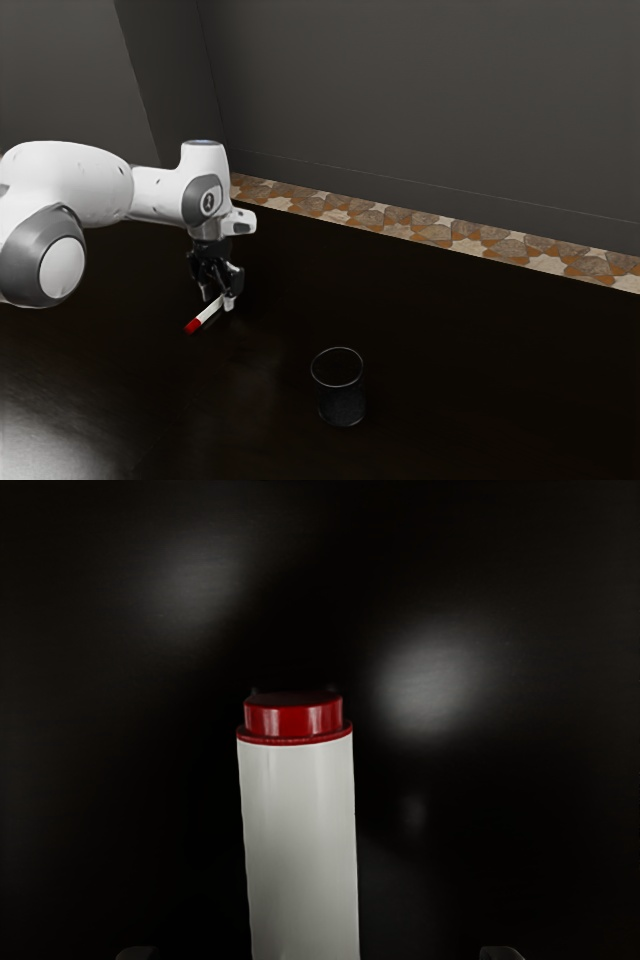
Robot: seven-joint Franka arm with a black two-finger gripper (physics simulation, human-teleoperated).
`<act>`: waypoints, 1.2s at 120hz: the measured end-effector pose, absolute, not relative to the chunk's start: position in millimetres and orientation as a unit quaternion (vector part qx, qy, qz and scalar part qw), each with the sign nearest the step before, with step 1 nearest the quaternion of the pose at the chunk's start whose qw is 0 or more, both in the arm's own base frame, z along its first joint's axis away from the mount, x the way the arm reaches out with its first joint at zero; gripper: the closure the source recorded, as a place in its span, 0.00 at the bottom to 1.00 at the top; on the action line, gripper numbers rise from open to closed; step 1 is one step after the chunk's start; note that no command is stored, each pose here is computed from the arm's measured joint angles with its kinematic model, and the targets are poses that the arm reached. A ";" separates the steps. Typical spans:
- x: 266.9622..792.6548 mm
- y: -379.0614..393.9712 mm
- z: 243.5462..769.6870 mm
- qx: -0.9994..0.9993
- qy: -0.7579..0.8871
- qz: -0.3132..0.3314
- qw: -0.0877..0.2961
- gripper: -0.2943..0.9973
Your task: Put the marker into the pen holder.
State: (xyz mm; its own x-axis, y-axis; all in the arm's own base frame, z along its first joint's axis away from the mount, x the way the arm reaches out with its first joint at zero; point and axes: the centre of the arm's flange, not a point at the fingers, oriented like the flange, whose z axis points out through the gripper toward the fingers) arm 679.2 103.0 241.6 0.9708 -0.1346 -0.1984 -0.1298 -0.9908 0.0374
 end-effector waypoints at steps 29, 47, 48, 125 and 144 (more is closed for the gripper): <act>680.1 102.4 242.4 0.992 -0.072 -0.101 0.013 0.65; 679.9 102.5 239.8 0.992 -0.074 -0.103 0.013 0.64; 679.9 102.5 239.9 0.992 -0.074 -0.103 0.013 0.65; 679.7 29.2 336.0 0.991 -0.132 -0.004 0.016 0.84; 604.0 -94.6 439.1 0.966 -0.229 0.121 0.016 0.84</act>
